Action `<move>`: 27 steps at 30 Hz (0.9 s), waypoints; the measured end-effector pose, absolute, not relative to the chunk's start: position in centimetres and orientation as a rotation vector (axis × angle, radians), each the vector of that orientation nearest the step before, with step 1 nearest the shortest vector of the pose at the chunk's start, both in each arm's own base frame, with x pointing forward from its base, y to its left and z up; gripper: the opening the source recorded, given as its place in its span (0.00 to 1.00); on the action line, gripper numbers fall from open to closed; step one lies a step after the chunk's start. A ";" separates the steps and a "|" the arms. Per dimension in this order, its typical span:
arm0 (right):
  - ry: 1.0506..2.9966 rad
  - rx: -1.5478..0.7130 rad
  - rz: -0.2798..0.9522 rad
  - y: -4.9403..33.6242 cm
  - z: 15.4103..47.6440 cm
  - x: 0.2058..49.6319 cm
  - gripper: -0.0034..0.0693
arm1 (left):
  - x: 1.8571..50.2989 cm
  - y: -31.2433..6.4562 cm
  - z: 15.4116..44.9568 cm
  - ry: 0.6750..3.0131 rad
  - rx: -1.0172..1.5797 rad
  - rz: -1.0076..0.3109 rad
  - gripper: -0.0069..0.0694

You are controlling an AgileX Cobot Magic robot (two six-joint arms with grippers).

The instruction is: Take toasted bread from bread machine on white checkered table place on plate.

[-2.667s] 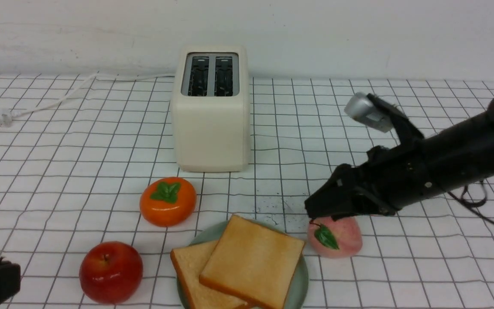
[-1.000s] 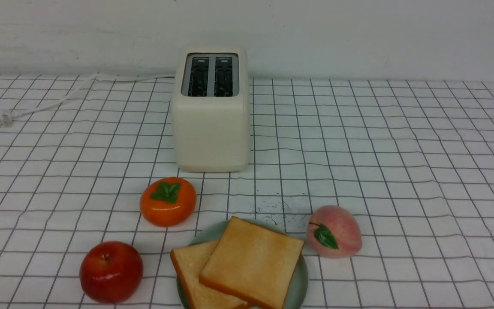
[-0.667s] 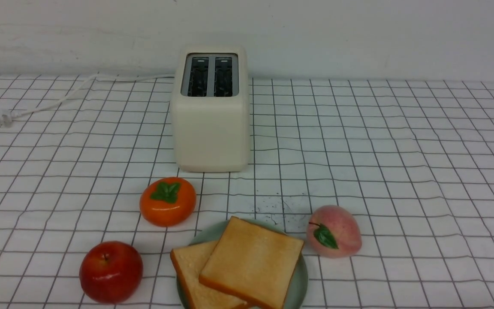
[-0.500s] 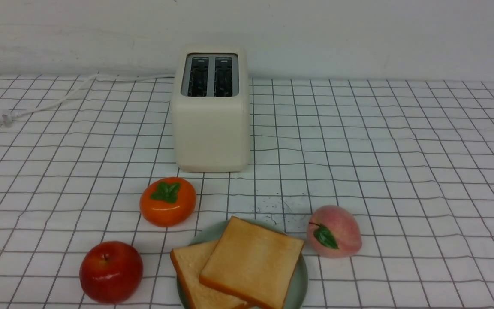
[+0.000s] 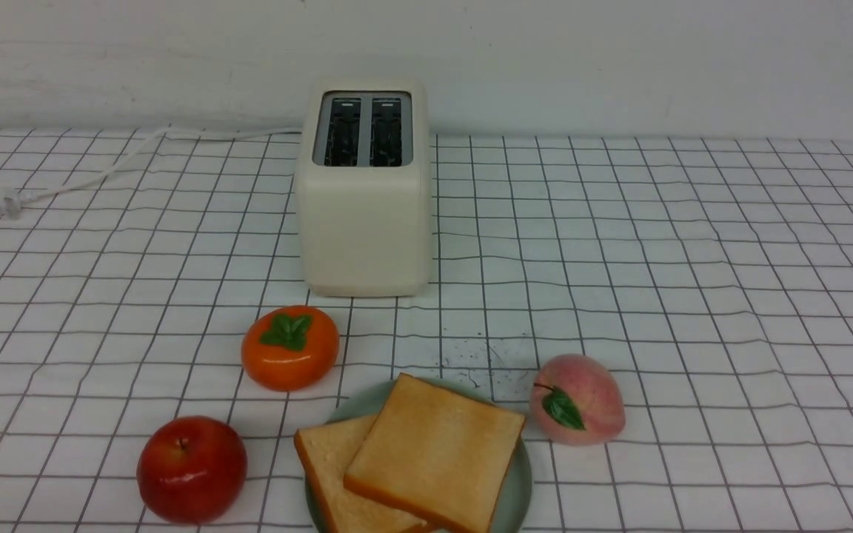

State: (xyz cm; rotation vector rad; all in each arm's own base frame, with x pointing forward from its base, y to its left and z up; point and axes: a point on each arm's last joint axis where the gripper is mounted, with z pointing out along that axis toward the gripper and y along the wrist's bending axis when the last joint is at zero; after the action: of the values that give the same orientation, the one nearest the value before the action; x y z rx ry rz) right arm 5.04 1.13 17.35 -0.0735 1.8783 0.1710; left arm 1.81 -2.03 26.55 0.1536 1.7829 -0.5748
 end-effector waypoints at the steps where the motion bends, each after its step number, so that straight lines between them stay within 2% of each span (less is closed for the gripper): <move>1: 1.878 -0.073 0.171 1.1 17.3 5.0 0.07 | 1.8 -2.0 26.6 1.783 0.154 -0.575 0.07; 9: 1.887 0.031 0.213 0.9 17.3 5.1 0.06 | 1.8 -2.0 26.6 1.783 0.154 -0.575 0.07; 27: 1.887 0.063 0.232 0.9 17.3 5.1 0.07 | 1.8 -2.0 26.6 1.783 0.154 -0.575 0.09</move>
State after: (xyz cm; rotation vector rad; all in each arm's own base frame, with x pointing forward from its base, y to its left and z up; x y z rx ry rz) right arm 5.06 0.89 17.30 0.0626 1.8874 0.2318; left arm 1.81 -2.03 26.55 0.1537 1.7833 -0.5748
